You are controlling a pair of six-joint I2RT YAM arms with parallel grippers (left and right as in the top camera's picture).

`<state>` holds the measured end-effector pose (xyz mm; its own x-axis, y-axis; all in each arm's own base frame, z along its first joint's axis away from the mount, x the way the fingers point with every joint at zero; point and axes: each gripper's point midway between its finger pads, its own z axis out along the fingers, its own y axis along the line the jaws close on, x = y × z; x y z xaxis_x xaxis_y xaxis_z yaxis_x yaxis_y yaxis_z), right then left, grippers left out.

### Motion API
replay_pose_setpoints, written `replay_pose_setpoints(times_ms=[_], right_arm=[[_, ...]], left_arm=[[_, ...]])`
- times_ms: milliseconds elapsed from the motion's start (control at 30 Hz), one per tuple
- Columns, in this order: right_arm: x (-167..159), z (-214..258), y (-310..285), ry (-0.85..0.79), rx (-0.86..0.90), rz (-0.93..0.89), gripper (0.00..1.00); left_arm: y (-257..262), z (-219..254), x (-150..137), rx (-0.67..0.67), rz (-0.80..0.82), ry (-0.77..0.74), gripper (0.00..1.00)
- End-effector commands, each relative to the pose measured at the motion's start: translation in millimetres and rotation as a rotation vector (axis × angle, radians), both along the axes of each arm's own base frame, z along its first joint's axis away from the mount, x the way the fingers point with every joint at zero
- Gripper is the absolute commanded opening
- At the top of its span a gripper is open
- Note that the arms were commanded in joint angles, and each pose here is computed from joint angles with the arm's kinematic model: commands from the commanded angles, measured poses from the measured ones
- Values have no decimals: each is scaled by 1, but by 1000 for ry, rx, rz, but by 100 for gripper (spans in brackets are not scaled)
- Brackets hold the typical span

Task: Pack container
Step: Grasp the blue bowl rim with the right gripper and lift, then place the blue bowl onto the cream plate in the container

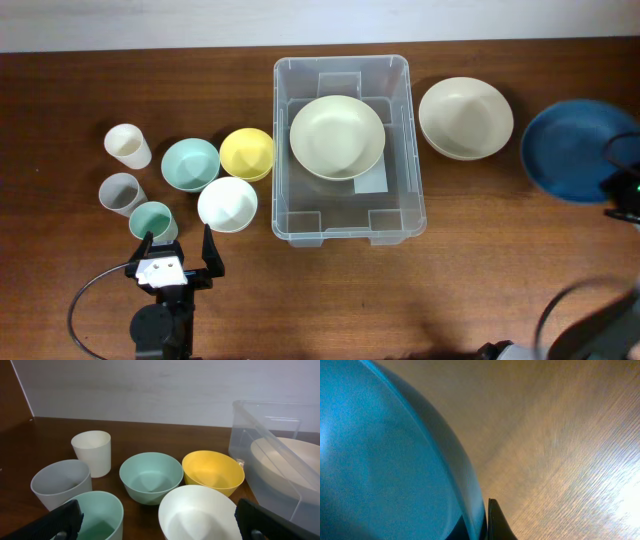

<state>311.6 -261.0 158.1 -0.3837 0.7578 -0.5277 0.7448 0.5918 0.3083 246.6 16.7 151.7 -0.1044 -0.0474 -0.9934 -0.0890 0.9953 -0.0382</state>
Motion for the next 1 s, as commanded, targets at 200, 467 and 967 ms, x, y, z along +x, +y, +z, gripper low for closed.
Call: replay_pose_setpoints(times_ms=[200,467,967], right_arm=[[30,151,123,-349,-208,321,4],[101,141,251,-375,-305,628,4],[178,-19,391,-180,-325,954,4]], left_arm=[[-2,-2,0,15,-13,1,100],[-2,-2,0,15,-12,1,100],[-2,-2,0,15,-13,1,100]])
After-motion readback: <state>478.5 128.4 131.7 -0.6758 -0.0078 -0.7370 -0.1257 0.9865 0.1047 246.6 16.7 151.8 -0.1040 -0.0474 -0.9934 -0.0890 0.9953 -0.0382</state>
